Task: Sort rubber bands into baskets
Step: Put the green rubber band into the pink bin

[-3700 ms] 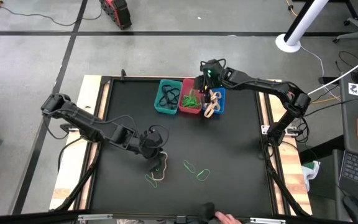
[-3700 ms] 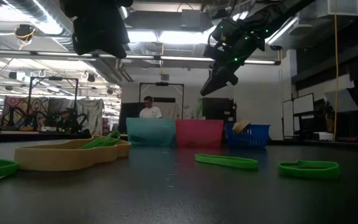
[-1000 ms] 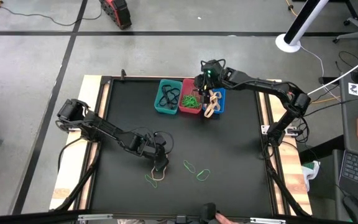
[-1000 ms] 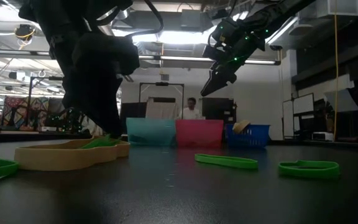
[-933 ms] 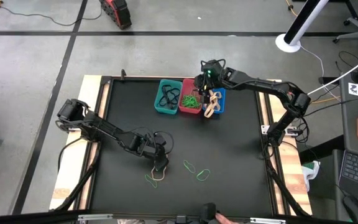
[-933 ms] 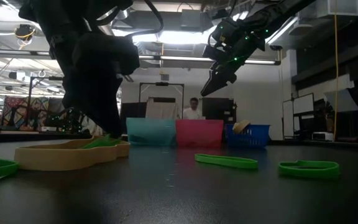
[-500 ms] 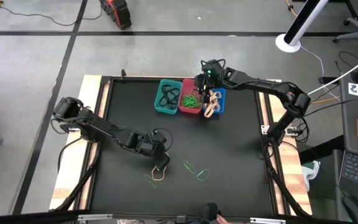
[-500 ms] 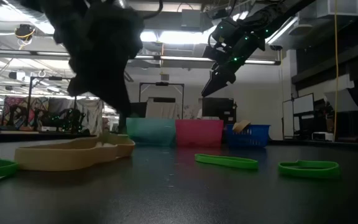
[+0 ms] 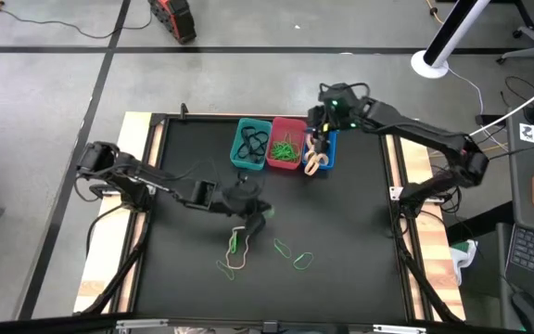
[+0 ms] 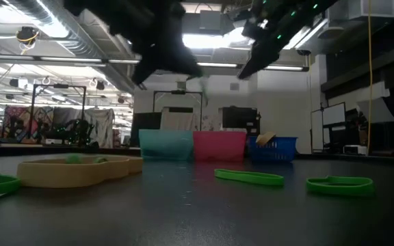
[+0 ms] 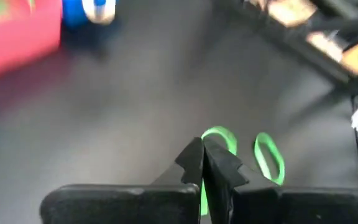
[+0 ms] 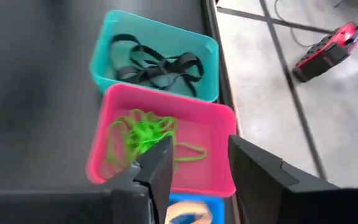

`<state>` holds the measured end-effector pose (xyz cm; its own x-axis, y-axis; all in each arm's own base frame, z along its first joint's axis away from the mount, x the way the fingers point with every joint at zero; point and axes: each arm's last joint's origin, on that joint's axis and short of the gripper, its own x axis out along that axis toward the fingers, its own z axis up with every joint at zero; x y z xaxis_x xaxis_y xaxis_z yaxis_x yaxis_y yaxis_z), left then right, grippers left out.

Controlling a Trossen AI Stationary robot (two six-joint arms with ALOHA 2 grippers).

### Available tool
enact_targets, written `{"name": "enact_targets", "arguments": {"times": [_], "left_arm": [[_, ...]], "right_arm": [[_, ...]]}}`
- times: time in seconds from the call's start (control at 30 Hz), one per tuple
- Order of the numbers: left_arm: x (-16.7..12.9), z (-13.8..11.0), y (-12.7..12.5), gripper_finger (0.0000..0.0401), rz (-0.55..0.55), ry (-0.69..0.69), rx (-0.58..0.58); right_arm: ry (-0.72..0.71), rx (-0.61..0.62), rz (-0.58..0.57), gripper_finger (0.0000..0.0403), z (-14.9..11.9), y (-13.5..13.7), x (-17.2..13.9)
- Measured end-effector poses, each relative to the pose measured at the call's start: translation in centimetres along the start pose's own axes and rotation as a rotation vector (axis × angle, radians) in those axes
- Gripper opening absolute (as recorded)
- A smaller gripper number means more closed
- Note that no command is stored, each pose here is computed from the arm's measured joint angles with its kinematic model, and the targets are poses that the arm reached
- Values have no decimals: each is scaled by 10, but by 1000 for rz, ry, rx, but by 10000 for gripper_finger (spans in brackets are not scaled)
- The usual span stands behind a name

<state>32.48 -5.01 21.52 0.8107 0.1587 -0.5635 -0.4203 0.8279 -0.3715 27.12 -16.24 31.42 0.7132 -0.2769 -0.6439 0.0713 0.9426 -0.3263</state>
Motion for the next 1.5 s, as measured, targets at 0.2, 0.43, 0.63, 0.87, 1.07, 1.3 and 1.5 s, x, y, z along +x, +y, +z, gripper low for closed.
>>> {"name": "enact_targets", "arguments": {"times": [0.2, 0.43, 0.63, 0.87, 1.07, 1.3, 1.5], "left_arm": [[11, 38, 20, 1, -11, -216, 107], [18, 80, 58, 0, 44, -421, 180], [25, 100, 96, 1, 116, -478, 199], [42, 102, 135, 1, 217, -447, 163], [66, 93, 153, 1, 198, -444, 159], [81, 83, 164, 1, 224, -393, 163], [83, 80, 165, 1, 226, -382, 138]], "right_arm": [[-2, 59, 130, 154, 6, 28, -39], [44, 76, 358, 154, 11, 69, -57], [120, 93, 496, 154, 17, 105, -58], [158, 32, 608, 154, 26, 146, -59], [190, -69, 699, 154, 28, 185, -55], [206, -180, 760, 154, 8, 230, -38], [269, -269, 714, 154, -20, 257, -21]]}}
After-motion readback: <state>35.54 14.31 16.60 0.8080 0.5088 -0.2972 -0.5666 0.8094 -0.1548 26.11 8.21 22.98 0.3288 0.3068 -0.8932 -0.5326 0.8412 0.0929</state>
